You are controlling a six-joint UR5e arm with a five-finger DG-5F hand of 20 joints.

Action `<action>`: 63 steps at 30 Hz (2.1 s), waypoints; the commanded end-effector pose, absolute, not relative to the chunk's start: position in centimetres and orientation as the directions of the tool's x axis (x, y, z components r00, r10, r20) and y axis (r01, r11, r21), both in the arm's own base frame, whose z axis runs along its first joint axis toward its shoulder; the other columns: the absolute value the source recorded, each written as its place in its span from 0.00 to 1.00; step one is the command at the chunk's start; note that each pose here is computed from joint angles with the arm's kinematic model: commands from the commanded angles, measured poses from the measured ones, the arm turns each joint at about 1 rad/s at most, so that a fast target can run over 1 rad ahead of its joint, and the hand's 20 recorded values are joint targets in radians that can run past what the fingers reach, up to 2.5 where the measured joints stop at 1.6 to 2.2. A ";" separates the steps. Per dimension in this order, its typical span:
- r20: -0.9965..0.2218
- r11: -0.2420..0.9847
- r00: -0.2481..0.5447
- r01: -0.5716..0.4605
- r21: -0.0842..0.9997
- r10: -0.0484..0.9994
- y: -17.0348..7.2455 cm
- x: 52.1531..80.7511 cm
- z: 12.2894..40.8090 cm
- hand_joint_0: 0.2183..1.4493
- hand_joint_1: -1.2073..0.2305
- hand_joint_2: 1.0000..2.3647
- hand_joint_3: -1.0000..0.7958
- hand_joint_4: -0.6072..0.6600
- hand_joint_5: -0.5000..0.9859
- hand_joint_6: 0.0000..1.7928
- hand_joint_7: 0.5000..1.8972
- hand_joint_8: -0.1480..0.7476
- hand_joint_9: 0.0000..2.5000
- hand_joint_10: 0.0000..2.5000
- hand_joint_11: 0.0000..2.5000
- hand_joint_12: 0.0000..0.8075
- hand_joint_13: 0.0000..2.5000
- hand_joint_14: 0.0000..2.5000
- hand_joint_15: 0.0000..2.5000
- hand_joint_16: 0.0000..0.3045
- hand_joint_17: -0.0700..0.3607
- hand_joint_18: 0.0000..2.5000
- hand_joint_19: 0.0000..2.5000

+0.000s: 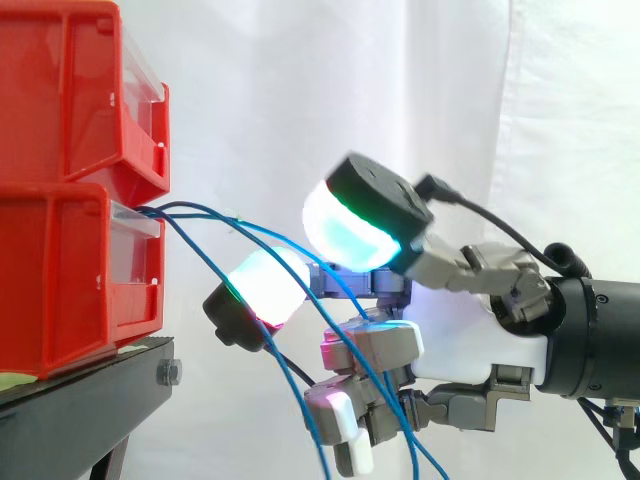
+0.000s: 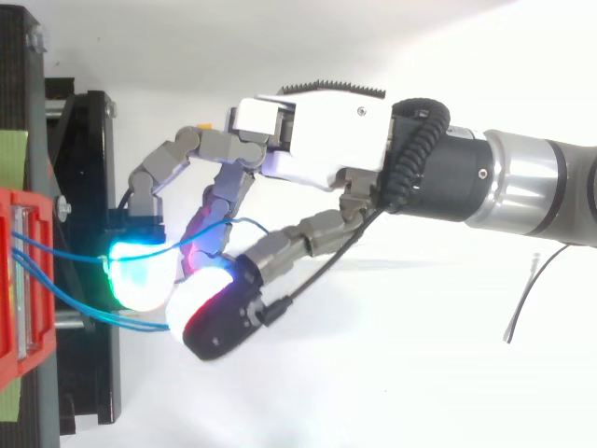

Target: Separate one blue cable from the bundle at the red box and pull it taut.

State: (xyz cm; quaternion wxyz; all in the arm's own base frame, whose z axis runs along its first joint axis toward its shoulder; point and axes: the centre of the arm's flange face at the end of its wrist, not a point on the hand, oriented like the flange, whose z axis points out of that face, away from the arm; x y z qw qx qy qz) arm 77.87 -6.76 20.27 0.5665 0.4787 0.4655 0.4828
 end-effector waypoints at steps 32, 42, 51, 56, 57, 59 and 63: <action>-0.064 0.074 0.097 -0.104 0.992 0.993 -6.7 77.9 20.3 0.13 0.39 0.00 0.28 0.42 0.23 0.52 0.20 0.46 0.36 1.00 0.50 0.49 0.45 1.00 0.37 0.23 0.53 0.51 0.45; -0.064 0.075 0.100 -0.103 0.992 0.993 -6.7 77.9 20.2 0.12 0.38 0.00 0.28 0.47 0.19 0.52 0.12 0.53 0.15 1.00 0.47 0.51 0.33 1.00 0.40 0.22 0.52 0.48 0.47; -0.067 0.077 0.100 -0.097 0.992 0.993 -6.7 77.8 20.1 0.13 0.38 0.00 0.28 0.47 0.18 0.51 0.10 0.54 0.10 1.00 0.48 0.51 0.32 1.00 0.39 0.22 0.51 0.44 0.28; -0.067 0.077 0.097 -0.097 0.992 0.993 -6.7 77.8 20.2 0.13 0.39 0.00 0.28 0.50 0.17 0.49 0.09 0.54 0.07 1.00 0.45 0.51 0.29 1.00 0.37 0.22 0.52 0.42 0.30; -0.070 0.079 0.095 -0.094 0.992 0.993 -6.7 77.8 20.0 0.13 0.39 0.00 0.28 0.50 0.17 0.49 0.09 0.54 0.07 1.00 0.46 0.51 0.29 1.00 0.38 0.22 0.52 0.42 0.30; -0.070 0.079 0.095 -0.092 0.993 0.993 -6.7 77.7 19.9 0.13 0.40 0.00 0.28 0.50 0.17 0.49 0.10 0.54 0.07 1.00 0.46 0.50 0.29 1.00 0.38 0.22 0.51 0.42 0.31; -0.072 0.081 0.096 -0.087 0.993 0.993 -6.8 77.7 19.8 0.14 0.41 0.00 0.28 0.50 0.17 0.49 0.09 0.54 0.07 1.00 0.49 0.51 0.30 1.00 0.38 0.21 0.50 0.43 0.31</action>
